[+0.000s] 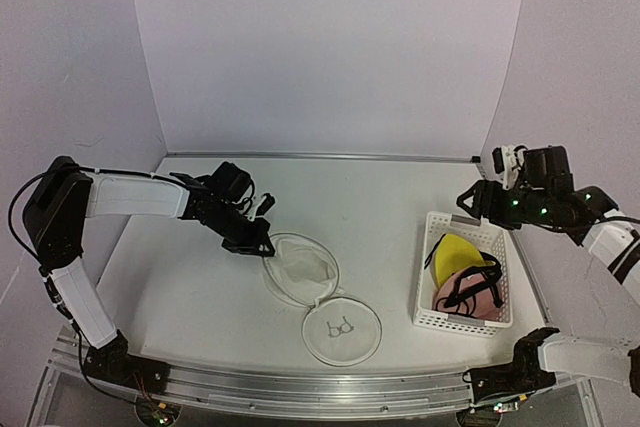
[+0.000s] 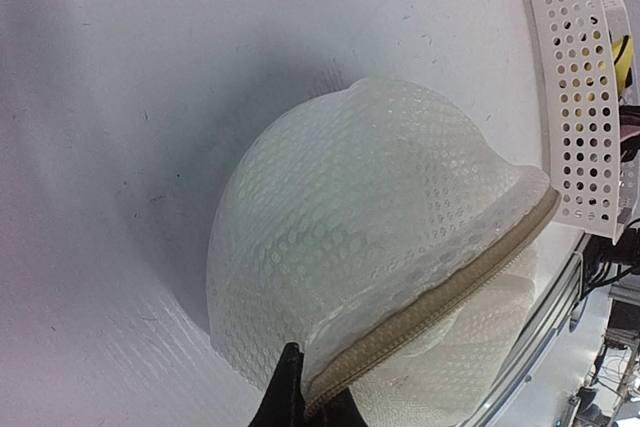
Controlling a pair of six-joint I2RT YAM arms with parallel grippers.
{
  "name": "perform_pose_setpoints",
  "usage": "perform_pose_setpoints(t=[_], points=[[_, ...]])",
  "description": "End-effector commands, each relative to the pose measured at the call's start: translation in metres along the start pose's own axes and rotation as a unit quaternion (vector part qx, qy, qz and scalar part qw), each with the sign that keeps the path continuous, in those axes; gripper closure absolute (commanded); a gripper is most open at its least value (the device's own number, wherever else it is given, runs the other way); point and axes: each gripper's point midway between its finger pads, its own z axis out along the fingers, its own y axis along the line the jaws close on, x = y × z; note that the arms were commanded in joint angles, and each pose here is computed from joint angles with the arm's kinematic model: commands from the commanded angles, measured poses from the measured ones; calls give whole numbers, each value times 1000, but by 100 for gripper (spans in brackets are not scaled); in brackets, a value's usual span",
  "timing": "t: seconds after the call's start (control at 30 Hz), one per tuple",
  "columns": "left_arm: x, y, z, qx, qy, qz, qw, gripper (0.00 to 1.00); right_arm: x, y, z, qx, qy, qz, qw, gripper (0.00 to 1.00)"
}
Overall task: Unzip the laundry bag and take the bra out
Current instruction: Move the laundry bag to the center of the board.
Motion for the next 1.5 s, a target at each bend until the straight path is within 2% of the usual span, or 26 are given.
perform_pose_setpoints(t=[0.0,0.17,0.33,0.53,0.93,1.17,1.47], points=[[-18,-7,-11,1,-36,19,999,100,-5,40,2,-86,24,-4,996,34],[-14,0,-9,-12,-35,4,999,100,21,69,19,-83,64,-21,994,35],[-7,9,-5,-23,-35,-24,999,100,62,93,41,-71,123,-25,989,35],[-3,24,-5,-50,-53,-73,995,100,112,118,65,-54,181,-67,980,35],[8,79,-46,-80,-143,-213,963,100,161,151,109,-32,247,-130,960,32],[24,90,-59,-88,-167,-250,950,100,189,168,137,-42,285,-149,946,31],[35,89,-59,-78,-161,-257,950,100,210,162,161,-33,303,-143,942,34]])
